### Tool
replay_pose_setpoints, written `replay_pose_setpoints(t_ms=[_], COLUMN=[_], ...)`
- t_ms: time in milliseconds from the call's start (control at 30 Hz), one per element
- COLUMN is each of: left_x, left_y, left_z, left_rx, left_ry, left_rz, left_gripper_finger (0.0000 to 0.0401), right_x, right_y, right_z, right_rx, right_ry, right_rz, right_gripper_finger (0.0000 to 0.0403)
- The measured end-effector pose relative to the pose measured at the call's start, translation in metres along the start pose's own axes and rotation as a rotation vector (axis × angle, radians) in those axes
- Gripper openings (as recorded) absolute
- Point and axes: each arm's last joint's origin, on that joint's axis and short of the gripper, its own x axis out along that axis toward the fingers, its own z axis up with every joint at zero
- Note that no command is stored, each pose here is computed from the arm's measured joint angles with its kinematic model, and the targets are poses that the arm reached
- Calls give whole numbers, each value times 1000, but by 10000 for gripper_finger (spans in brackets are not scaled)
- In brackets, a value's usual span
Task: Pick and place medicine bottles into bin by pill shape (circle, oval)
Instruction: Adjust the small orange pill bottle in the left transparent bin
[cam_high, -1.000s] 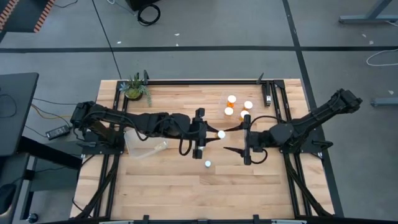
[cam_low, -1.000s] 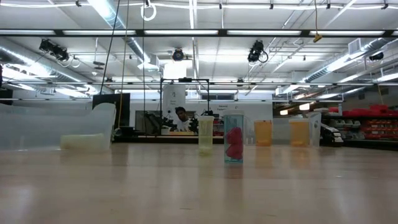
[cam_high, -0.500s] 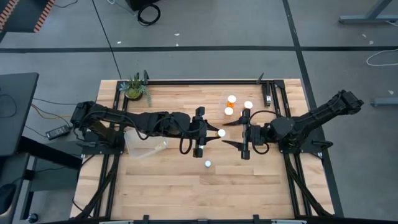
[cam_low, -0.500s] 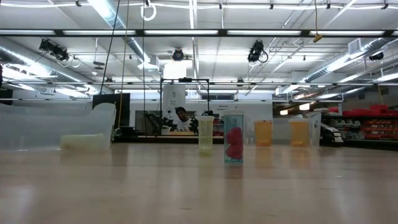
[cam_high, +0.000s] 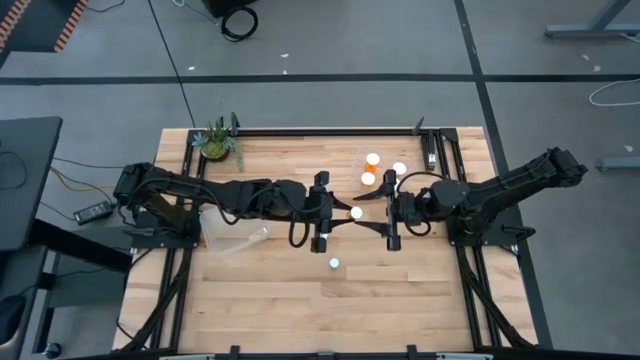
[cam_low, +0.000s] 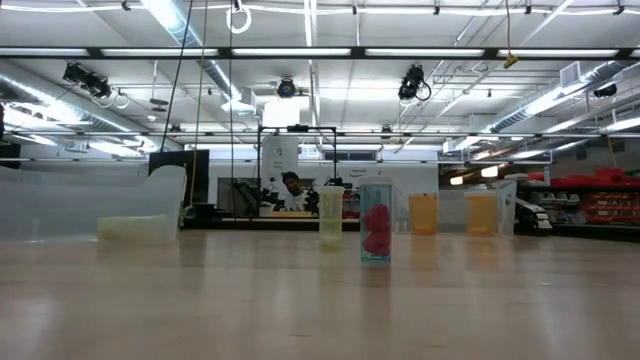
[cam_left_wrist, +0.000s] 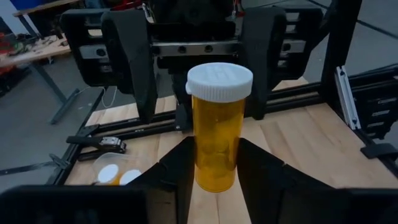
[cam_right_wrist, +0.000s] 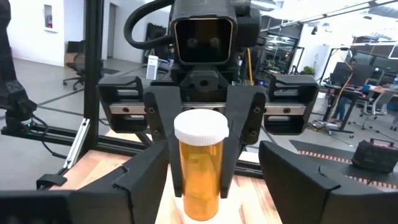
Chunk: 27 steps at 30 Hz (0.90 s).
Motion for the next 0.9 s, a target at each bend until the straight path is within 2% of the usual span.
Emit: replay_pose_setpoints(t_ms=[167,500,900], left_x=[1,1,1], left_y=[6,8,8], left_z=[-1,-1,-1], left_rx=[-44,-46,-45], left_ry=[4,5,5], left_rz=[21,28,28], left_gripper_finger=[121,125,124], right_x=[0,2,2], right_y=[0,-8,-9], right_z=[0,-2,-2], right_rx=[-11,-1,15], right_ry=[-4,3,-1], right_rz=[16,-19,3], right_gripper_finger=[231,179,124])
